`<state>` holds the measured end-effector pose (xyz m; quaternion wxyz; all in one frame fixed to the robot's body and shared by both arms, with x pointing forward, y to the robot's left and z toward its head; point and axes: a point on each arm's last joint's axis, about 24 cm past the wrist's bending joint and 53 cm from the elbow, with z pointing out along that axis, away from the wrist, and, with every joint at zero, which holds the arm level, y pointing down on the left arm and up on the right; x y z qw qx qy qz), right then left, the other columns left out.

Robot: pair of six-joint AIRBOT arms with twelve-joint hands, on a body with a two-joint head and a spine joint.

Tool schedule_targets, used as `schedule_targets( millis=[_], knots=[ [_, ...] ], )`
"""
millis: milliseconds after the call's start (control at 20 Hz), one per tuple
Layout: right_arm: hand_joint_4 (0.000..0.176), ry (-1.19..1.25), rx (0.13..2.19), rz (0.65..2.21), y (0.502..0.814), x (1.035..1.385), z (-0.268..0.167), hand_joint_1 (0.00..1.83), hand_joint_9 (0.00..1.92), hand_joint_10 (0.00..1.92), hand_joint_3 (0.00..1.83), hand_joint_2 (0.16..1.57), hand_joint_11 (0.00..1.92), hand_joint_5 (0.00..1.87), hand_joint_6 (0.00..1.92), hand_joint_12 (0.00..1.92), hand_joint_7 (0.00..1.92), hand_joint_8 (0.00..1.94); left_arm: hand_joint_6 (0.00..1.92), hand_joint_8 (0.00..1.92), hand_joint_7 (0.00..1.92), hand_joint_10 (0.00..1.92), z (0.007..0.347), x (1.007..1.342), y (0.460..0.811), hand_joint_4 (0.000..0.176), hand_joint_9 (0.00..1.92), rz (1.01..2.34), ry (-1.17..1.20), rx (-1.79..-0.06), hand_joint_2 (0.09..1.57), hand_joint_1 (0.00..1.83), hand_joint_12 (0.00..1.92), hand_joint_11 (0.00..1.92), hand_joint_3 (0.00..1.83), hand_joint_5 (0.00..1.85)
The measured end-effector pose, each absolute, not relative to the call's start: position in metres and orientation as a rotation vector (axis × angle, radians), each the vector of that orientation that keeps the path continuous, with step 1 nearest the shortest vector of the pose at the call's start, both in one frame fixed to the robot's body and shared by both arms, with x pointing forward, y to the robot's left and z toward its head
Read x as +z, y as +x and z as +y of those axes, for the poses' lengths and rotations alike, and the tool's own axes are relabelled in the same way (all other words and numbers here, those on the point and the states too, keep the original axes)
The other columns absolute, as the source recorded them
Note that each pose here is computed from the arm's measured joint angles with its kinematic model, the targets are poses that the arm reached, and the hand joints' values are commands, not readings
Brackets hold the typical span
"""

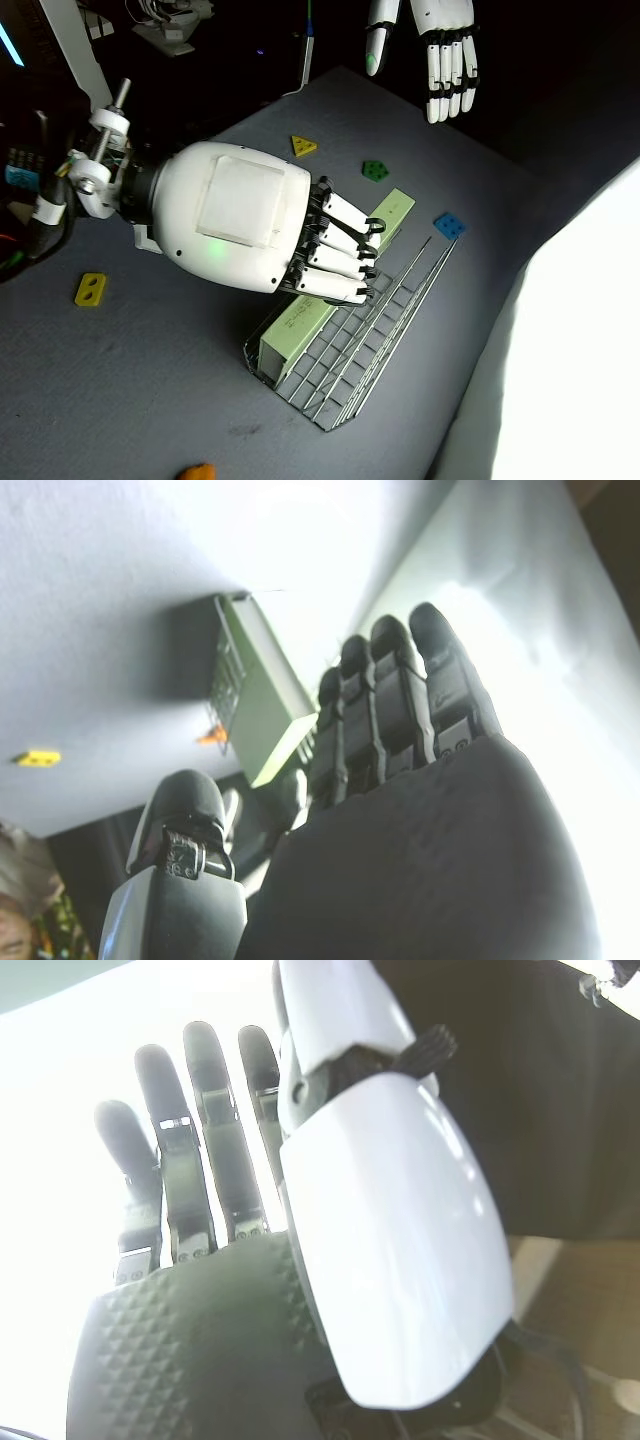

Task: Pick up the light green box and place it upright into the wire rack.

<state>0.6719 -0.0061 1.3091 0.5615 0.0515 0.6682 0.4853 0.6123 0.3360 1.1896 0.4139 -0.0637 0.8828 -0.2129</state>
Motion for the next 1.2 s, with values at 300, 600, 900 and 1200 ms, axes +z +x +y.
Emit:
schedule_targets(
  millis=[300,600,900,1200],
  knots=[
    [0.0,0.076,1.132,1.522,0.643,1.324,-0.026,0.25,0.4,1.34,0.01,1.19,0.19,0.53,0.94,1.85,0.68,0.69,0.1,0.06,0.64,0.11,0.336,1.19,0.612,0.0,0.59,2.219,-0.159,-0.535,1.27,0.11,0.99,0.04,0.0,0.5],
    [0.0,0.087,1.08,1.539,0.635,1.313,-0.048,0.14,1.02,1.92,0.01,1.23,0.97,0.84,1.8,1.92,1.05,1.92,1.74,1.84,0.6,1.91,0.332,1.194,0.613,0.0,0.52,2.203,-0.155,-0.552,1.3,0.04,1.92,0.44,0.01,0.61],
    [0.0,0.06,1.06,1.553,0.62,1.308,-0.051,0.18,1.29,1.92,0.0,1.22,1.28,1.15,1.92,1.92,1.27,1.94,1.64,1.87,0.87,1.92,0.328,1.193,0.612,0.0,0.77,2.211,-0.141,-0.547,1.31,0.0,1.92,0.62,0.0,0.84],
    [0.0,0.05,1.066,1.568,0.618,1.303,-0.046,0.19,1.32,1.92,0.0,1.23,1.31,1.17,1.92,1.92,1.3,1.94,1.7,1.92,0.92,1.92,0.33,1.192,0.612,0.0,0.84,2.211,-0.144,-0.545,1.33,0.0,1.92,0.68,0.0,0.86]
  ],
)
